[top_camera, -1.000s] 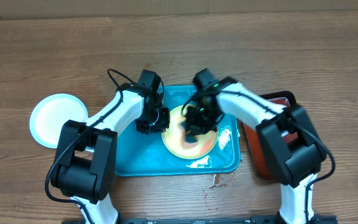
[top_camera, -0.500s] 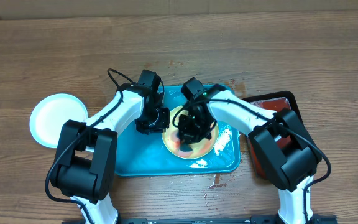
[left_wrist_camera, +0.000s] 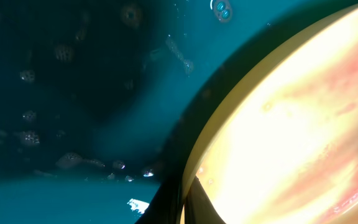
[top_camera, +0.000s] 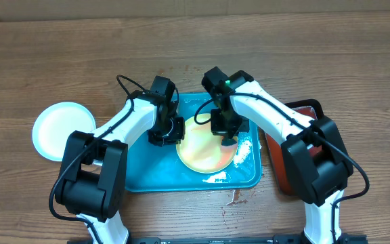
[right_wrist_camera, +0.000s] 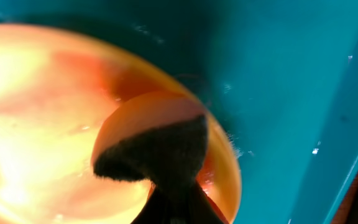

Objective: Clean dirty plates on tray and stack at the side
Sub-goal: 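Return the sponge to the black tray with the right gripper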

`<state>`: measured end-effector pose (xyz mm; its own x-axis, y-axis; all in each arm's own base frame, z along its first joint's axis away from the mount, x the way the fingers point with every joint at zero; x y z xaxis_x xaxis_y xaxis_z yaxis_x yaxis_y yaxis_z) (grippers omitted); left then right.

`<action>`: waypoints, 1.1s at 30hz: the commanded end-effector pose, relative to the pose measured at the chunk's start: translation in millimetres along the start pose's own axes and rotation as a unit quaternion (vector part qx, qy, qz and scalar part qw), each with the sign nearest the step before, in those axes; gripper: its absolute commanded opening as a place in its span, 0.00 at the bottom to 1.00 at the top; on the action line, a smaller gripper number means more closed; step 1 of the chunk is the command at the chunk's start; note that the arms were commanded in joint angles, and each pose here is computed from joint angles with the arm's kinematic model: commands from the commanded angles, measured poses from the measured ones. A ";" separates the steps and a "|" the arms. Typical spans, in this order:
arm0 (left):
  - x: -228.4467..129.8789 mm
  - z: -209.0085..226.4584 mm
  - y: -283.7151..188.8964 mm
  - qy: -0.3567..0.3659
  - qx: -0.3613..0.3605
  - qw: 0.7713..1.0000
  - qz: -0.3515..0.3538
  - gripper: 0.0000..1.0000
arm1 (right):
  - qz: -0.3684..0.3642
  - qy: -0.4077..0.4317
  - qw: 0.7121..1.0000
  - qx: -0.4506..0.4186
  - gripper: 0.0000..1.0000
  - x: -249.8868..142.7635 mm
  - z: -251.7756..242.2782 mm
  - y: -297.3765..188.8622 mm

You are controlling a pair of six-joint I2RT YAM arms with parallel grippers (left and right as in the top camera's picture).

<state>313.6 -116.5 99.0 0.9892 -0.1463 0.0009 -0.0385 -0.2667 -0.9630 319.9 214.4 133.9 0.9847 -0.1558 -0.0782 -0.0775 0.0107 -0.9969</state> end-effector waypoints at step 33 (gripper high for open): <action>-37.8 -17.7 -175.1 -0.013 0.247 0.948 -0.199 0.04 | -0.087 0.169 0.982 -0.005 0.04 37.0 -133.7 -112.7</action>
<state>280.6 -79.8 246.9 0.9481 -0.1035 0.3008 0.3110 0.1032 -0.9448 348.5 78.4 258.3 0.8738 -0.4700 0.1247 0.1212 -0.0377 -0.9919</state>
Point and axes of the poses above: each gripper's point midway between its finger pads, its own y axis out along the fingers, its own z axis along the line the jaws close on, x = y × z, the point moved 10 cm from there along -y, back along the fingers, and after that the axes turned 9 degrees about y, right-handed, at the moved point
